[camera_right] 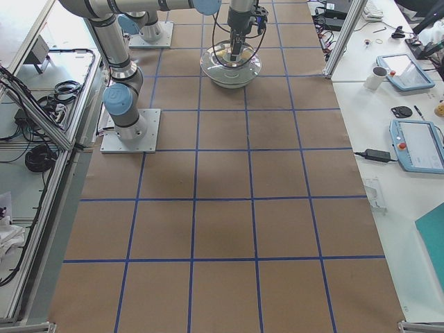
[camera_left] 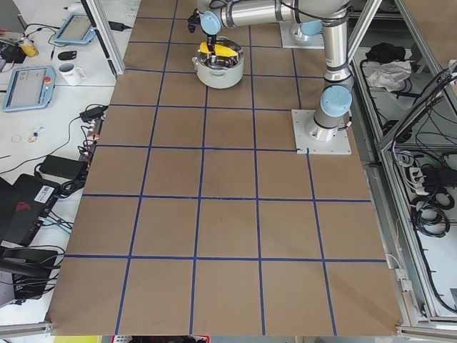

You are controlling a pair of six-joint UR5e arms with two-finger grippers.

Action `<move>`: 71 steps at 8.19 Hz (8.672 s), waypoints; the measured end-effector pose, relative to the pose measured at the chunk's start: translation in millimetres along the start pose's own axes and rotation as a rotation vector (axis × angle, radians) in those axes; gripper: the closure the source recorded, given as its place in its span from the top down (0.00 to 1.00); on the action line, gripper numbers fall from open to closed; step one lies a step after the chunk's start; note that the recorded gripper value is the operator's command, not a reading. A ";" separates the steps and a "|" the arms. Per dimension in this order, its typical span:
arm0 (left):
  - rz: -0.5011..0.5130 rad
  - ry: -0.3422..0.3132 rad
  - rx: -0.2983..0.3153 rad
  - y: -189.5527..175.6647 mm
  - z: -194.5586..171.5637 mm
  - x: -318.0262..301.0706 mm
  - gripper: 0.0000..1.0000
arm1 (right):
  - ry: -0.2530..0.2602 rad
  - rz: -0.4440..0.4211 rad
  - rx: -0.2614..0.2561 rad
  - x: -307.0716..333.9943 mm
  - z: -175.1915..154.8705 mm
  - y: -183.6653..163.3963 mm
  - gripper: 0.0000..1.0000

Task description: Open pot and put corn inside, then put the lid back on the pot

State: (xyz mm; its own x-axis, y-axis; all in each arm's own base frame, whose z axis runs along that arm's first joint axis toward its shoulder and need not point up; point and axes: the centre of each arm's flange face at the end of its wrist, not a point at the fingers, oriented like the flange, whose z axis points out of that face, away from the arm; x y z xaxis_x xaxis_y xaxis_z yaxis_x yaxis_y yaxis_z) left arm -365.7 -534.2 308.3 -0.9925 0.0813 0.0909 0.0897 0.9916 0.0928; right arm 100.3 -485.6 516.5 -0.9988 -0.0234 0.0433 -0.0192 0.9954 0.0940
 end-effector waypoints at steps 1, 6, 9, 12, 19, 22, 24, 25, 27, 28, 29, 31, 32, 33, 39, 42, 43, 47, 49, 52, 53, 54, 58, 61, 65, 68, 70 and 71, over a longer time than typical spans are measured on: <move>-0.001 0.000 0.001 -0.2 0.7 0.0 1.00 | 0.000 0.000 0.000 0.0 0.0 0.0 0.00; 0.017 0.006 0.026 -1.2 -7.3 0.7 1.00 | -0.002 0.007 0.001 -0.2 -0.2 0.1 0.00; 0.072 0.018 0.079 3.3 -48.2 -14.0 1.00 | -0.003 0.012 0.000 -0.5 0.2 -0.3 0.00; 0.086 0.016 0.140 -3.6 -134.3 -120.1 1.00 | -0.007 0.055 0.008 -11.9 9.3 -13.6 0.00; 0.047 -0.175 0.170 42.9 -300.7 -201.6 1.00 | -0.004 0.037 0.097 -279.2 107.2 -36.1 0.00; 0.078 -0.179 0.171 45.8 -303.8 -201.2 1.00 | 0.002 0.049 0.058 -282.8 128.7 -30.4 0.00; 0.079 -0.179 0.171 46.2 -303.7 -200.8 1.00 | 0.007 0.050 0.047 -283.5 136.9 -30.9 0.00; 0.079 -0.181 0.171 45.2 -302.9 -201.2 1.00 | 0.009 0.050 0.042 -283.9 140.0 -31.8 0.00; 0.078 -0.180 0.175 39.0 -299.5 -202.0 1.00 | 0.010 0.051 0.037 -284.7 143.7 -33.1 0.00; 0.079 -0.171 0.177 35.3 -296.8 -201.6 1.00 | 0.010 0.053 0.035 -284.9 144.8 -33.5 0.00; 0.085 -0.144 0.176 30.1 -291.4 -199.7 1.00 | 0.007 0.056 0.035 -285.3 145.1 -33.7 0.00; 0.098 -0.120 0.186 21.1 -282.9 -198.3 1.00 | -0.025 0.058 0.035 -288.9 145.1 -34.7 0.00; 0.097 -0.117 0.189 21.9 -280.3 -198.2 1.00 | -0.034 0.058 0.034 -290.3 146.2 -35.6 0.00; 0.095 -0.113 0.183 24.1 -275.7 -197.9 1.00 | -0.037 0.055 0.033 -291.0 147.7 -36.4 0.00; 0.053 -0.101 0.151 24.3 -247.1 -198.0 1.00 | -0.020 0.047 0.033 -289.6 151.5 -37.0 0.00; 0.063 -0.105 0.154 26.4 -248.8 -197.6 1.00 | 0.011 0.041 0.040 -286.0 154.1 -37.0 0.00; 0.056 -0.102 0.155 26.6 -248.5 -197.4 1.00 | 0.014 0.041 0.041 -285.6 154.3 -36.7 0.00; 0.060 -0.109 0.135 17.2 -233.1 -200.2 1.00 | 0.008 0.038 0.053 -286.6 154.7 -38.4 0.00; 0.058 -0.116 0.170 14.0 -233.7 -201.3 1.00 | 0.003 0.037 0.061 -287.2 154.9 -39.7 0.00; 0.053 -0.118 0.190 19.8 -239.6 -200.7 1.00 | 0.008 0.026 0.063 -286.8 157.9 -39.7 0.99; 0.048 -0.118 0.184 18.8 -236.0 -201.0 1.00 | 0.009 0.025 0.063 -286.7 158.2 -39.7 1.00; 0.045 -0.116 0.176 16.6 -230.5 -201.2 1.00 | 0.009 0.026 0.065 -286.3 158.3 -39.9 1.00; 0.041 -0.116 0.206 18.1 -236.7 -200.1 1.00 | -0.010 0.059 0.125 -257.7 106.4 -28.2 1.00; 0.038 -0.116 0.204 20.8 -235.7 -200.0 1.00 | -0.015 0.085 0.110 -166.3 24.0 10.6 1.00; 0.045 -0.106 0.161 2.0 -206.7 -203.0 1.00 | 0.003 -0.058 0.082 -35.4 -16.1 23.4 1.00; 0.046 -0.108 0.203 -7.8 -204.0 -201.9 1.00 | 0.014 -0.084 0.080 -9.3 -18.9 23.5 1.00; 0.051 -0.093 0.226 -4.7 -212.6 -197.5 1.00 | 0.015 -0.086 0.079 -6.4 -18.4 22.7 1.00; 0.053 -0.084 0.234 -0.5 -217.6 -195.5 1.00 | 0.015 -0.089 0.077 -6.5 -17.7 22.2 1.00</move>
State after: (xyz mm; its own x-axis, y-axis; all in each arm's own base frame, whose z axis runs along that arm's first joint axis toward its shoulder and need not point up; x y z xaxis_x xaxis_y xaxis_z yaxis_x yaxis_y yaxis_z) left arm -153.7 -572.4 506.3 -0.9912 0.1322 0.0060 0.1300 0.9812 -0.1423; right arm 107.2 -465.0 536.0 -0.9922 -0.1129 0.0530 -0.1119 0.9935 0.0216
